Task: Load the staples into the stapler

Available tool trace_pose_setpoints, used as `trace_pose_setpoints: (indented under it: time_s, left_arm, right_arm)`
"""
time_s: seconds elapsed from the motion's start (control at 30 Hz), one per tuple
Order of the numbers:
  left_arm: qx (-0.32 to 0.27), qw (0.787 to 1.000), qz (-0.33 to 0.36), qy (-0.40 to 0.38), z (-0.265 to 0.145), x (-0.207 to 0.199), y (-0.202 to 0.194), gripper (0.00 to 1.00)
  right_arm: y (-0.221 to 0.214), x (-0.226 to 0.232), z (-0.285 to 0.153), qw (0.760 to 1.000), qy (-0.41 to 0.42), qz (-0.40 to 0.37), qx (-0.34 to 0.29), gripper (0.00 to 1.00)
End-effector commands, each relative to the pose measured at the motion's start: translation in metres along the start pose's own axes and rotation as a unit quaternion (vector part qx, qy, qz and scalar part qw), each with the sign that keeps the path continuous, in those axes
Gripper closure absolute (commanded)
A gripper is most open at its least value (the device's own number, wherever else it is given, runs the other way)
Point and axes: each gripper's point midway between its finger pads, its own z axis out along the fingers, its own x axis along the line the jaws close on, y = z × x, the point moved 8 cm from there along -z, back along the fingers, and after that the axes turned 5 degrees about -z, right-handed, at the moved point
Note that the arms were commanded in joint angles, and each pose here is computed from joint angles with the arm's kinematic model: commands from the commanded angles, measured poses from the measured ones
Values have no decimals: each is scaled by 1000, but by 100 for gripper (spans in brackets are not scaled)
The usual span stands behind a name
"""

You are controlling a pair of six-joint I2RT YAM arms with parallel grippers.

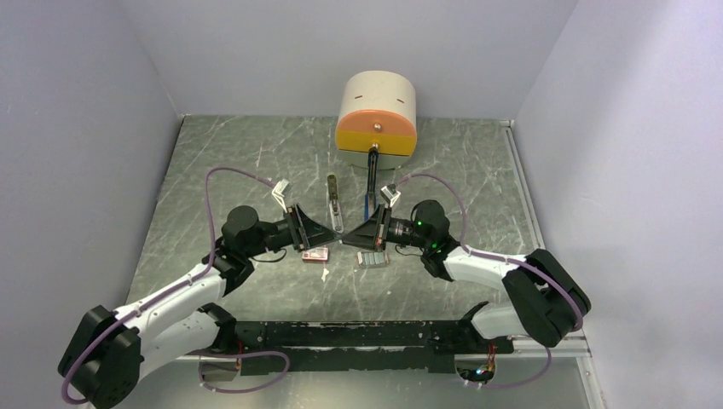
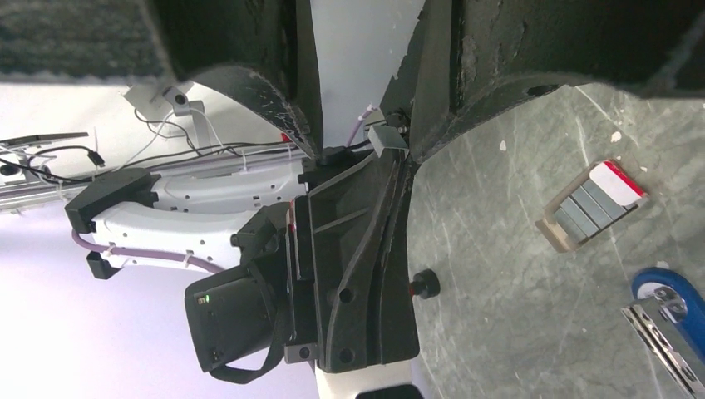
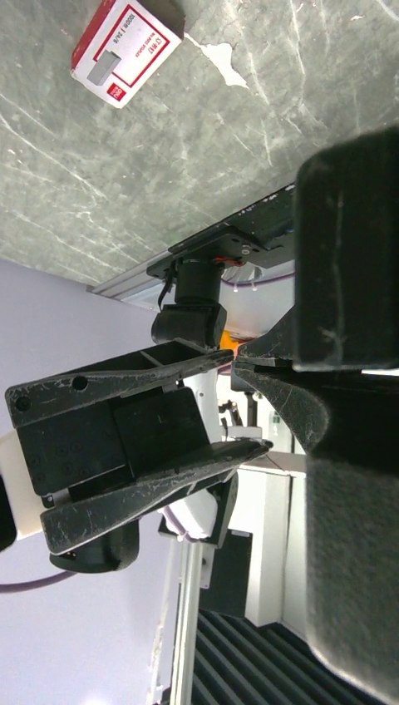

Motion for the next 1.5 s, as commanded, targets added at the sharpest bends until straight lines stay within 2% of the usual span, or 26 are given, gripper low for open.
trace_pose_setpoints:
  time_s: [0.0, 0.27, 0.63, 0.93, 1.13, 1.47]
  left_arm:
    - [-12, 999, 34, 2, 1, -8, 6, 53]
    - [12, 1000, 24, -8, 4, -4, 2, 53]
    - [37, 999, 10, -30, 5, -1, -4, 73]
    - [21, 999, 21, -16, 2, -1, -3, 80]
    - [15, 999, 25, -18, 0, -3, -3, 81]
    - [3, 999, 32, 15, -2, 2, -1, 81]
  right_arm:
    - [3, 8, -1, 1000, 11, -20, 2, 100]
    - [3, 8, -1, 1000, 17, -19, 2, 100]
    - [2, 4, 0, 1000, 12, -16, 4, 100]
    - [2, 0, 0, 1000, 3, -12, -1, 100]
    - [4, 5, -2, 1000, 0, -12, -11, 86]
    - [6, 1, -8, 999, -22, -10, -27, 78]
